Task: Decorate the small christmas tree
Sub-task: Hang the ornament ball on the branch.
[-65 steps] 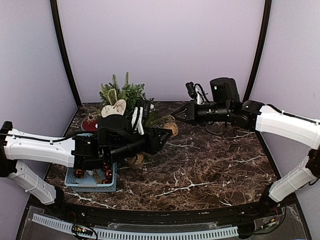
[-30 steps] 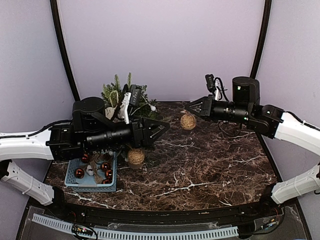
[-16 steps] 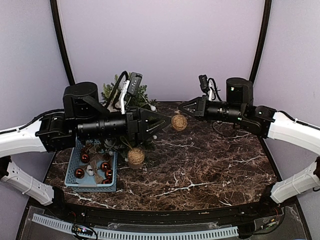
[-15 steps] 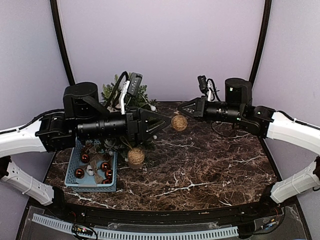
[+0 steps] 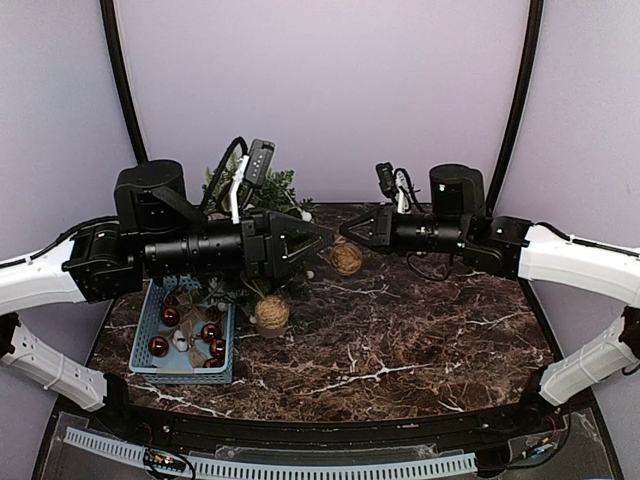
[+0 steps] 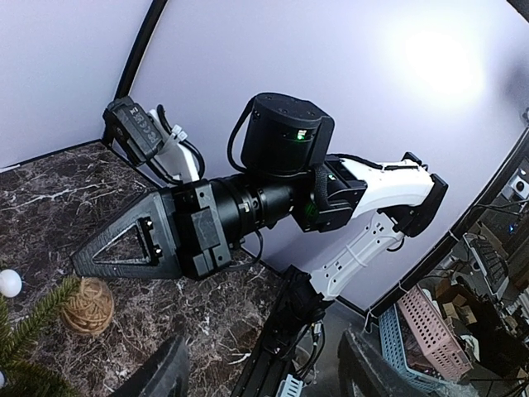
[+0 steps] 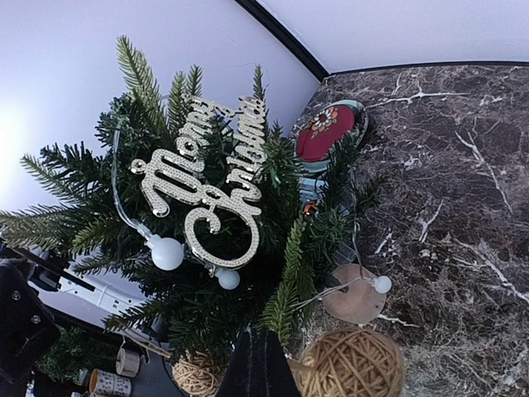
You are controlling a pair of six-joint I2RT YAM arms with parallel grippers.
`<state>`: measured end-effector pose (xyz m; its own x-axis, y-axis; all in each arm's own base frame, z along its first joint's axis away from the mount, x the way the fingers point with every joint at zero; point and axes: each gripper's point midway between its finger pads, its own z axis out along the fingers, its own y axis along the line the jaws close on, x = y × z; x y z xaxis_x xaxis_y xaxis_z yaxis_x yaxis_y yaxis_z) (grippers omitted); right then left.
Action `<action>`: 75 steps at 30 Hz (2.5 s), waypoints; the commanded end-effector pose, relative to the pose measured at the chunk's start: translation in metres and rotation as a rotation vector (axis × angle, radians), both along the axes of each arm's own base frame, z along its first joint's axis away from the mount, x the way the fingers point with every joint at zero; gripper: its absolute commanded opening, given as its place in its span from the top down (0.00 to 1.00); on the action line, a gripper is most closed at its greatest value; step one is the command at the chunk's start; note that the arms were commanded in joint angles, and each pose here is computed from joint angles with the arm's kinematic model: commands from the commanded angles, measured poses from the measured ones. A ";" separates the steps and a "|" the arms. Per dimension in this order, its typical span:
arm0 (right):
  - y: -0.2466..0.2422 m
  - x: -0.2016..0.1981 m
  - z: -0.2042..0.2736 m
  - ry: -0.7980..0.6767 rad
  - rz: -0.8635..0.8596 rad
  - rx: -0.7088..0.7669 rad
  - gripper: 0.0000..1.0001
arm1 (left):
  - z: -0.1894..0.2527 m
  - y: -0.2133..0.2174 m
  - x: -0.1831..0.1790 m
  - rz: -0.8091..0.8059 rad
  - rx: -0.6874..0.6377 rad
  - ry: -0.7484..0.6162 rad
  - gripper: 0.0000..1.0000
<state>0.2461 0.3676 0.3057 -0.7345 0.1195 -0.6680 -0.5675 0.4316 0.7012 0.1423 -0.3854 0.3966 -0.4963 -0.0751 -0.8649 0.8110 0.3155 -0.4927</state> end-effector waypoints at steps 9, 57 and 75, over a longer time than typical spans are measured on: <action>0.010 0.001 0.024 -0.078 -0.002 0.064 1.00 | 0.013 0.010 0.000 0.009 -0.052 -0.013 0.37; -0.024 0.006 0.029 -0.137 -0.138 0.034 0.44 | 0.019 0.014 -0.002 0.007 -0.073 -0.022 0.35; -0.073 0.016 0.042 -0.200 -0.321 -0.060 0.39 | 0.075 0.029 0.002 0.046 0.013 -0.152 0.33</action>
<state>0.2572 0.3156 0.3323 -0.5812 0.2546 -0.7729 -0.5378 0.5926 0.5997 0.1409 -0.3711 0.4388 -0.4426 -0.0952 -0.8916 0.8345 0.3202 -0.4484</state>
